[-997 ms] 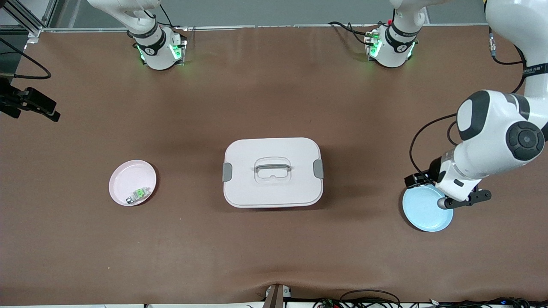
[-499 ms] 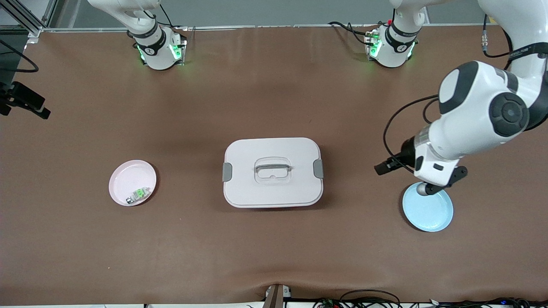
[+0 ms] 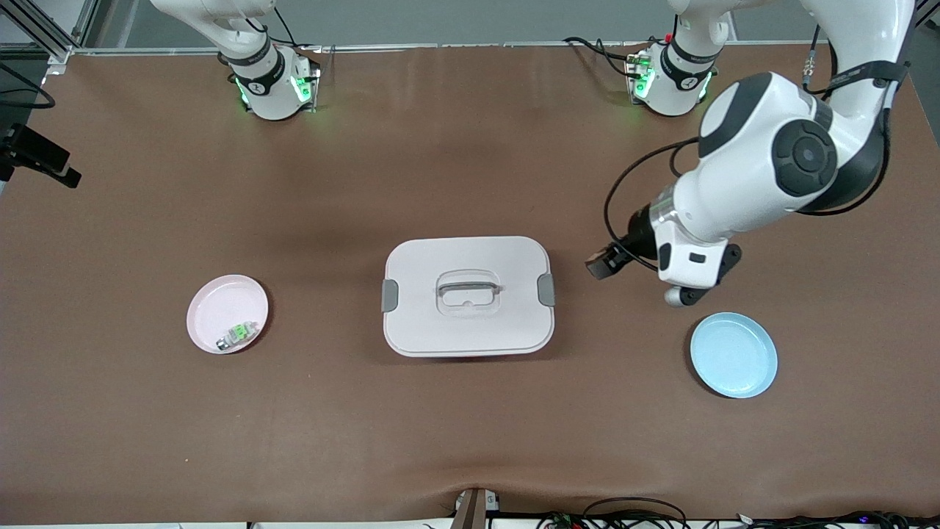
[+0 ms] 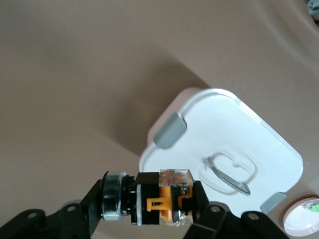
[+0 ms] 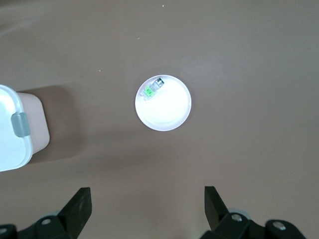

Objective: Transfer orange switch to right arm and place
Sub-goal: 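Lift the orange switch with the left gripper toward the white box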

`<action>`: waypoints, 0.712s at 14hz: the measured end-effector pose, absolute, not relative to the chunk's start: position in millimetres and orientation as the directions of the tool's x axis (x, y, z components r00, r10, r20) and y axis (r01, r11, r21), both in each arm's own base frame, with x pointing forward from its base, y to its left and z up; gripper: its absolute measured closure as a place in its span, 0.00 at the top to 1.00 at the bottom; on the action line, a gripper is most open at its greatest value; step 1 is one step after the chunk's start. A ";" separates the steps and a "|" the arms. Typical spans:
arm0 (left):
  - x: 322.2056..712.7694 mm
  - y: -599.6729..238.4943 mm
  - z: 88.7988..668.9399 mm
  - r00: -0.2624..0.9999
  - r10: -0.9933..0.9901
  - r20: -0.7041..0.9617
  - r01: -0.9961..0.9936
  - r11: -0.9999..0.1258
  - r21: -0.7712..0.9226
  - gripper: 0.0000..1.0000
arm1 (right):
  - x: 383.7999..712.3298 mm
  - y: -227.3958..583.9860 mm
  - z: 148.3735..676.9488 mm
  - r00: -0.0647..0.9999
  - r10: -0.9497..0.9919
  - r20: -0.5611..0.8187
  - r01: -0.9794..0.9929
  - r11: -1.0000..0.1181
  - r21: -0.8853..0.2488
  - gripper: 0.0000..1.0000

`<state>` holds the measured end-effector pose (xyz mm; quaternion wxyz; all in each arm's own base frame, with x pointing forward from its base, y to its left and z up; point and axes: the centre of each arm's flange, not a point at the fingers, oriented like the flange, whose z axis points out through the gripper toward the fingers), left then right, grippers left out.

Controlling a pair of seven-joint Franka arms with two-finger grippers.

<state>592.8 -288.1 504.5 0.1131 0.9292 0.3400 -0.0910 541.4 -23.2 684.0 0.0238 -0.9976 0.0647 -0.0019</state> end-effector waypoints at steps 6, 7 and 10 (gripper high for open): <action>572.8 -352.2 521.7 0.635 0.713 -0.297 0.767 -0.629 0.129 0.72 | 542.5 -4.3 679.3 0.962 -0.271 -0.010 -0.265 -0.933 -0.245 1.00; 572.1 -358.8 521.5 0.616 0.726 -0.307 0.782 -0.611 0.125 0.72 | 538.5 -1.8 676.7 0.957 -0.291 0.006 -0.277 -0.917 -0.287 1.00; 569.8 -370.9 518.2 0.580 0.747 -0.324 0.808 -0.579 0.111 0.72 | 505.1 7.4 665.7 0.926 -0.376 0.019 -0.325 -0.824 -0.464 1.00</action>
